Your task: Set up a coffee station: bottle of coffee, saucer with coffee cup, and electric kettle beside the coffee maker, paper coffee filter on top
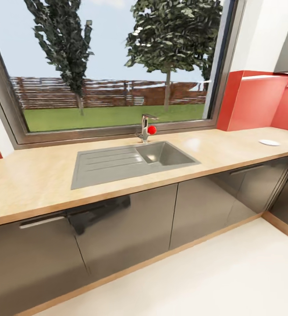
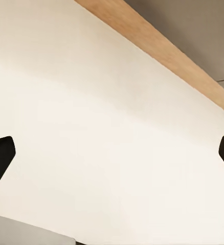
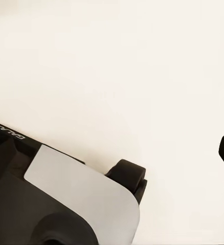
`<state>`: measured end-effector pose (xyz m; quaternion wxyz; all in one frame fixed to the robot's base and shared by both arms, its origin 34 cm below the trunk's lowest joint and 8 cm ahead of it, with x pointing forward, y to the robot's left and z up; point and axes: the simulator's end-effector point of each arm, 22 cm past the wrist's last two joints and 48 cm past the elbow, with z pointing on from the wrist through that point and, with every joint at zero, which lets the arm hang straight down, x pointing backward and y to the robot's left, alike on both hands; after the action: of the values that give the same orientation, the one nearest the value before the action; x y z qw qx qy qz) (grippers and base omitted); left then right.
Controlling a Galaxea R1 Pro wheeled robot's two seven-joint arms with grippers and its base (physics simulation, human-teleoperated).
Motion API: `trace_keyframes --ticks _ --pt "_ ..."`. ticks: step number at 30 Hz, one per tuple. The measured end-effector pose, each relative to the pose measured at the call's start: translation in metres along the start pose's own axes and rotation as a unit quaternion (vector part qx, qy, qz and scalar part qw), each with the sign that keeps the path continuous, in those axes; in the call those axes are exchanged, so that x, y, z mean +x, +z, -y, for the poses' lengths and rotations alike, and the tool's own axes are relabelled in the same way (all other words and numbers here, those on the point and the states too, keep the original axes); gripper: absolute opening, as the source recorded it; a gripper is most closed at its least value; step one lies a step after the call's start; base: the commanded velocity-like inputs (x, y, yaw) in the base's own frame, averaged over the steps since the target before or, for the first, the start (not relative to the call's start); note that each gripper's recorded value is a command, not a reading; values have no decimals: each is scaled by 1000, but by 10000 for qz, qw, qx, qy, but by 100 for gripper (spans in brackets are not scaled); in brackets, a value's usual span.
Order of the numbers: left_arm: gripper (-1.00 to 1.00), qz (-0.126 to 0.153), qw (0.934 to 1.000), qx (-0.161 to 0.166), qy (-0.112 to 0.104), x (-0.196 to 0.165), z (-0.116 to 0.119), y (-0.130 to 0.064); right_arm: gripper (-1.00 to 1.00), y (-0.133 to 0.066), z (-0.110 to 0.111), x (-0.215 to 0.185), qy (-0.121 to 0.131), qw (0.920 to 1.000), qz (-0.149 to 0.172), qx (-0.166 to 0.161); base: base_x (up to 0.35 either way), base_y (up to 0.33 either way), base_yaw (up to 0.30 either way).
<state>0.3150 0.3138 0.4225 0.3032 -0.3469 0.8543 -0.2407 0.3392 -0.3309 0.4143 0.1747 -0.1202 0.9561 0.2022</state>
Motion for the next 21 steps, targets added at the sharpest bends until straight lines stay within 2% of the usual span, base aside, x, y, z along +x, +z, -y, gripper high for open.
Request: trace_keyframes --ticks 5,10,14,21 --pt "100 1 10000 0 1 0 0 0 100 0 0 0 0 10000 -2 3 0 0 -265" --pt "100 -1 10000 6 5 0 0 0 100 0 0 0 0 10000 0 5 62 -52 -111" --pt "100 -1 10000 7 7 0 1 0 100 0 0 0 1 10000 2 5 175 -170 -160" --pt "100 -1 10000 6 9 0 0 0 100 0 0 0 -2 10000 1 5 176 -245 -261"
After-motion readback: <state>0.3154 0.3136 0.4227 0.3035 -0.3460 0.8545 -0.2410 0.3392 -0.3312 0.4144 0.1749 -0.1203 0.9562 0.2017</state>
